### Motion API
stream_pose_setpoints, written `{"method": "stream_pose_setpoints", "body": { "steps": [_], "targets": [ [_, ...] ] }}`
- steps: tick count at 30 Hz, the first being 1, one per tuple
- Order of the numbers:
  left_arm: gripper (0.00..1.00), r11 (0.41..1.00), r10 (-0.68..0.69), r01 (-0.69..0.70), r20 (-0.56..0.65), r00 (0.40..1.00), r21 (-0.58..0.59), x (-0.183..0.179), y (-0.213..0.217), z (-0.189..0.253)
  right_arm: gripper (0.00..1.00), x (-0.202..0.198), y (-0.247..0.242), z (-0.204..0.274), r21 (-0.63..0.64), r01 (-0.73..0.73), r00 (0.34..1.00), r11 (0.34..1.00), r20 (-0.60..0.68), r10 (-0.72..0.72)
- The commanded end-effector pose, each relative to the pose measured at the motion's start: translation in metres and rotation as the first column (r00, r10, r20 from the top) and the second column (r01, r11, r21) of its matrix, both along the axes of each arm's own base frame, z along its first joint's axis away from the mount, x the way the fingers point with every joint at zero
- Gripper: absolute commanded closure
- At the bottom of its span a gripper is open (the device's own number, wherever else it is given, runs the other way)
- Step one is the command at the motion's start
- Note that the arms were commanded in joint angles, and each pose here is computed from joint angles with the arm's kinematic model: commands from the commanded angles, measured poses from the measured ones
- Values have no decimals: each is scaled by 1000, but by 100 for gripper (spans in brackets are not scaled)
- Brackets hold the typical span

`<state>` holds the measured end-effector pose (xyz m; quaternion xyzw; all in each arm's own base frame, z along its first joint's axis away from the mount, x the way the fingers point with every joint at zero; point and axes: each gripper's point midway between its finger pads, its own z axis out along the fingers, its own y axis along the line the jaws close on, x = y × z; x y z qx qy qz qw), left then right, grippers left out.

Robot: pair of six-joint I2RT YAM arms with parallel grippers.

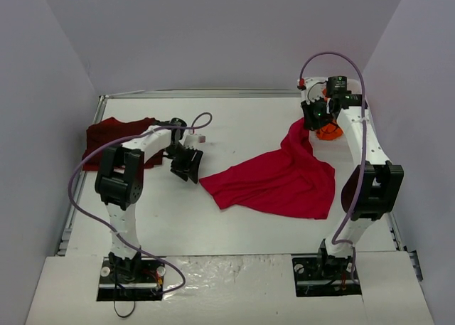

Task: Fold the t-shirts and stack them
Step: Flatten out the tshirt

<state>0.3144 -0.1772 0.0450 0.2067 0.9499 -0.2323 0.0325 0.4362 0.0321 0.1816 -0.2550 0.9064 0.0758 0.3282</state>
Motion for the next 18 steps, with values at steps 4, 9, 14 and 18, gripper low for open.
{"method": "stream_pose_setpoints", "body": {
  "steps": [4, 9, 14, 18],
  "targets": [
    [53, 999, -2, 2, 10, 1000, -43, 13, -14, 9, 100, 0, 3, -11, 3, -15, 1000, 1000, -19, 15],
    [53, 994, -35, 36, 3, 999, -107, 11, -33, 14, 100, 2, 3, -16, -1, -12, 1000, 1000, -25, 12],
    [53, 990, -57, 55, -14, 998, -134, 8, -44, 13, 100, 3, 3, -21, 2, -9, 999, 1000, -37, 9],
    [53, 992, -80, 77, -22, 997, -99, 4, -49, 5, 100, 2, 3, -23, 1, -8, 999, 1000, -40, 8]
  ]
}}
